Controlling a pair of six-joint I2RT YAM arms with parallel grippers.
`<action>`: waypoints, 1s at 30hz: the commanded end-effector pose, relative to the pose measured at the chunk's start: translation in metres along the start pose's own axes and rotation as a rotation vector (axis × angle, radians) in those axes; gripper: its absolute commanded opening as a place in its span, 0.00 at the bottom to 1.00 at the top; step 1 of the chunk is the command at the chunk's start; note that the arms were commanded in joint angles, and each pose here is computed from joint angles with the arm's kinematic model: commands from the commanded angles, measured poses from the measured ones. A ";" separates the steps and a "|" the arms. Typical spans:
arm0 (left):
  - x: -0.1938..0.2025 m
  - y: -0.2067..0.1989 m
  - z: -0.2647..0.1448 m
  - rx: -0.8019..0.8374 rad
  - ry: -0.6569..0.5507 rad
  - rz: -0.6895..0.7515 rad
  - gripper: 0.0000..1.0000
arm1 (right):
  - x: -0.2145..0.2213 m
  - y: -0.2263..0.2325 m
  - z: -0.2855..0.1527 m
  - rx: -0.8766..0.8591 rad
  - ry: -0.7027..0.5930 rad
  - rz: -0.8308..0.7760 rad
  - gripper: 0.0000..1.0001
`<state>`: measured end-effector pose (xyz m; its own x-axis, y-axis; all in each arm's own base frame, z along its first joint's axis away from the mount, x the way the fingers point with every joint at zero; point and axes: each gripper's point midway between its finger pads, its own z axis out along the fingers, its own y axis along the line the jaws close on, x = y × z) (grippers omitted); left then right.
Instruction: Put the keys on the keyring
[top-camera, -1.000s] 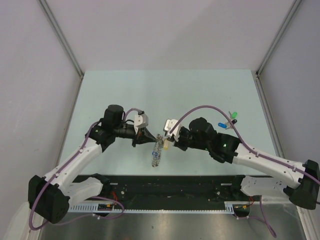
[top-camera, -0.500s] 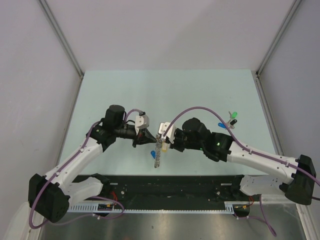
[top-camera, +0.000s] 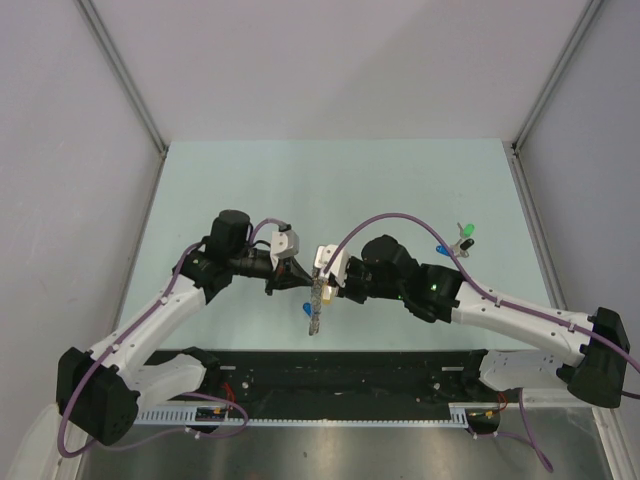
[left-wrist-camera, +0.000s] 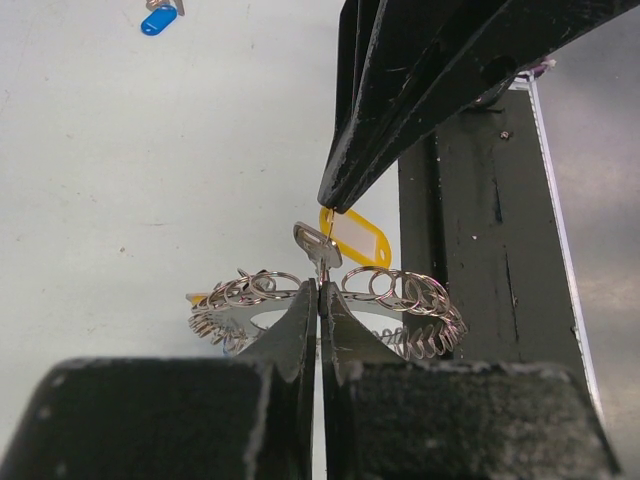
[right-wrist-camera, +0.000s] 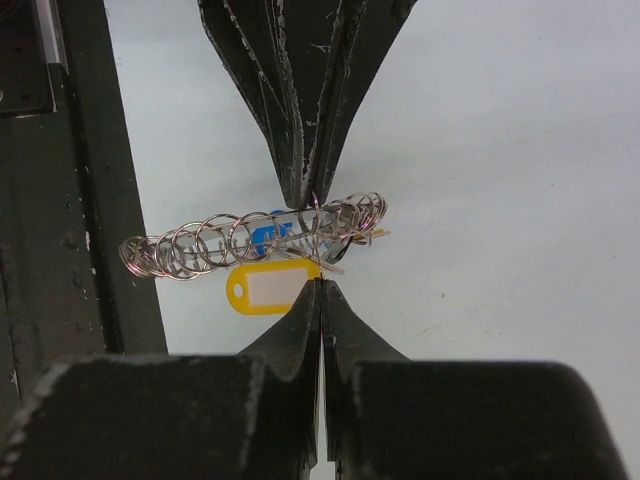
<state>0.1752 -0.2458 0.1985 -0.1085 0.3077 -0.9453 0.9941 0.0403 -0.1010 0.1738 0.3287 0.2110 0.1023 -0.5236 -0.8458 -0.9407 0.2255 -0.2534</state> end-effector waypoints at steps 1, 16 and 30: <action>-0.028 -0.009 -0.001 0.057 -0.063 0.104 0.00 | -0.027 -0.008 -0.003 0.024 -0.068 -0.024 0.00; -0.029 -0.008 -0.001 0.051 -0.066 0.104 0.00 | -0.031 -0.006 0.000 0.010 -0.076 -0.032 0.00; -0.030 -0.009 0.000 0.058 -0.072 0.107 0.00 | -0.031 -0.005 0.003 0.015 -0.066 -0.033 0.00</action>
<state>0.1738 -0.2475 0.1992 -0.1025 0.3058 -0.9466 0.9947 0.0320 -0.0974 0.1712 0.3356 0.2133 0.1161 -0.5188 -0.8470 -0.9435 0.2088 -0.2573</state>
